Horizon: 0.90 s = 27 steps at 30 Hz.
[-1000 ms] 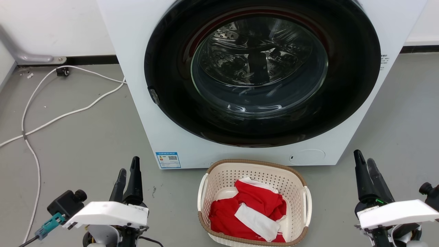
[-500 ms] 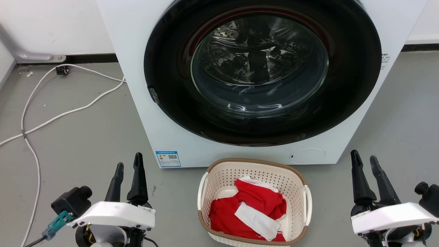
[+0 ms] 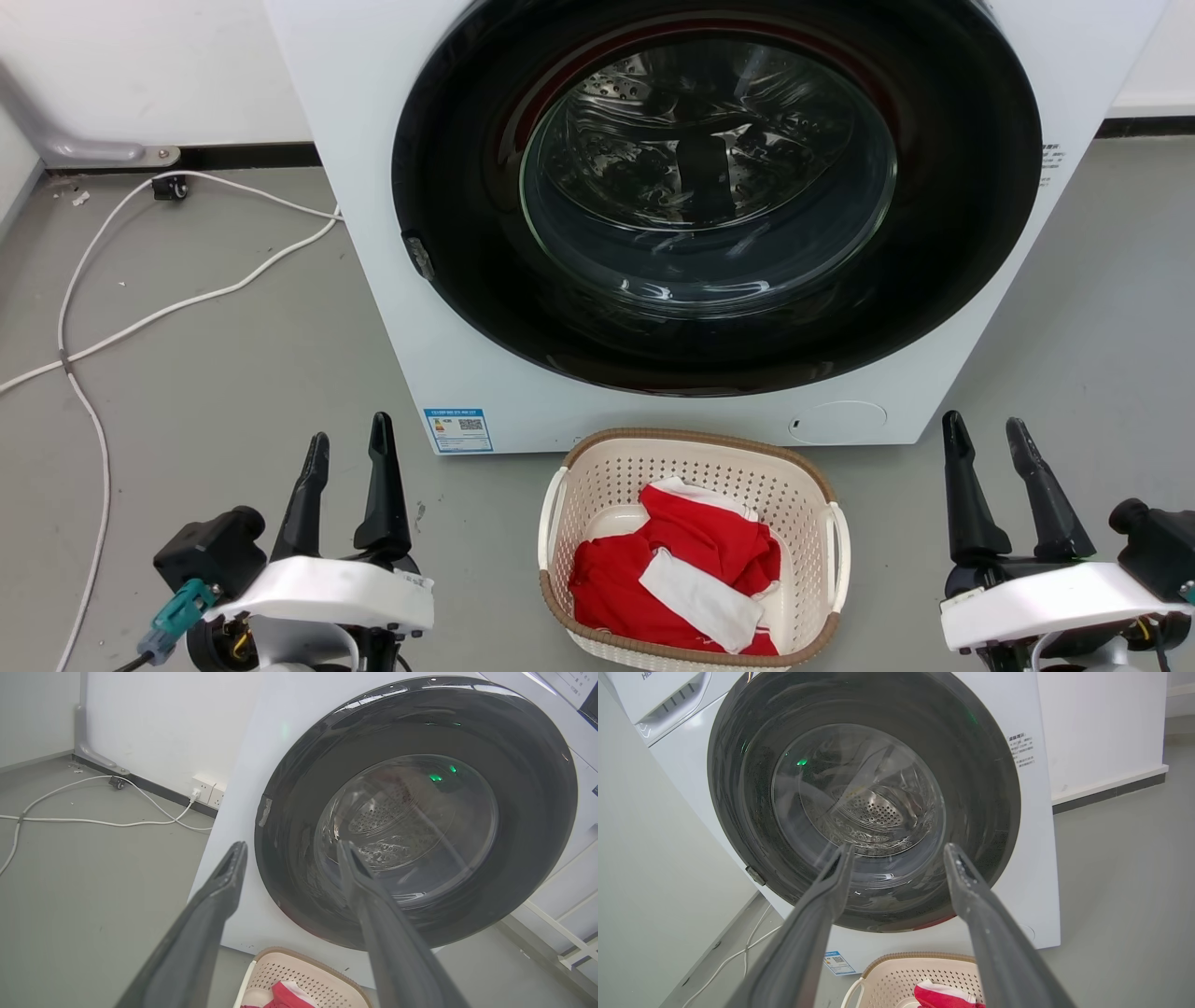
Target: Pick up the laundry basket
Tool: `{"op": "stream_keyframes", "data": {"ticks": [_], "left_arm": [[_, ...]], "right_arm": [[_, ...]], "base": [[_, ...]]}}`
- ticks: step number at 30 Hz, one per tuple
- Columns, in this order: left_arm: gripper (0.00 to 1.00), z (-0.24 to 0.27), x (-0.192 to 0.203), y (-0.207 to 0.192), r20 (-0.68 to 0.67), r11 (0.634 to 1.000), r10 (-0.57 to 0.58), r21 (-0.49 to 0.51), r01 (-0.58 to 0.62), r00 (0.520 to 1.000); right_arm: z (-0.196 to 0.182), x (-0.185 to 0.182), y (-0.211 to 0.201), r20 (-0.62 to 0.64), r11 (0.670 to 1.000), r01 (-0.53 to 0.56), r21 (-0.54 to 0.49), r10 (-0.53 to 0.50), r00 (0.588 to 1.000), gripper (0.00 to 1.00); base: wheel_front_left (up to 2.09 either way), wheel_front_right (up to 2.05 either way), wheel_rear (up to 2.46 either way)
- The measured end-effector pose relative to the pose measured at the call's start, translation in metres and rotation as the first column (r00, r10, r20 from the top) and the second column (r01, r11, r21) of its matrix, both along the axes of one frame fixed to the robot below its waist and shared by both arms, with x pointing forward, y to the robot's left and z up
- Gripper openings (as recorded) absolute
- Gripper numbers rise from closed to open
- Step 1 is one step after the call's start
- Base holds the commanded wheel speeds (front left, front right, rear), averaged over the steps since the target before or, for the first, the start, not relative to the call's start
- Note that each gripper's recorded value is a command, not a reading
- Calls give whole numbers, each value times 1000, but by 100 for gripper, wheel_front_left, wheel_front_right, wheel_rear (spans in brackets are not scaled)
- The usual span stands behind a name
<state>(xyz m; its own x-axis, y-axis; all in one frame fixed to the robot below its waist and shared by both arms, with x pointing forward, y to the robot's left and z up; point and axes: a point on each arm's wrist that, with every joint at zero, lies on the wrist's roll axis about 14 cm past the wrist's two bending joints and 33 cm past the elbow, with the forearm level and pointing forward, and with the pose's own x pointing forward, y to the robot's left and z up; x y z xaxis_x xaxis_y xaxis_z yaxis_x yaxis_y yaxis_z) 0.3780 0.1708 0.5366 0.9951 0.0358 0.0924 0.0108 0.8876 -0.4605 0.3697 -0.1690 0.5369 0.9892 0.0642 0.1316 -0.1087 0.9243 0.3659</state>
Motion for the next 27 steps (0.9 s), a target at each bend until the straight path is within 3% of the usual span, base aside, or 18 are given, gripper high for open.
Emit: {"op": "stream_keyframes", "data": {"ticks": [27], "left_arm": [[100, 7, -6, -11, 58, 965, -2, 261, -13, 998]], "right_arm": [[6, -6, 3, 65, 961, 17, -277, 1, 998, 100]], "base": [[0, 0, 0]]}}
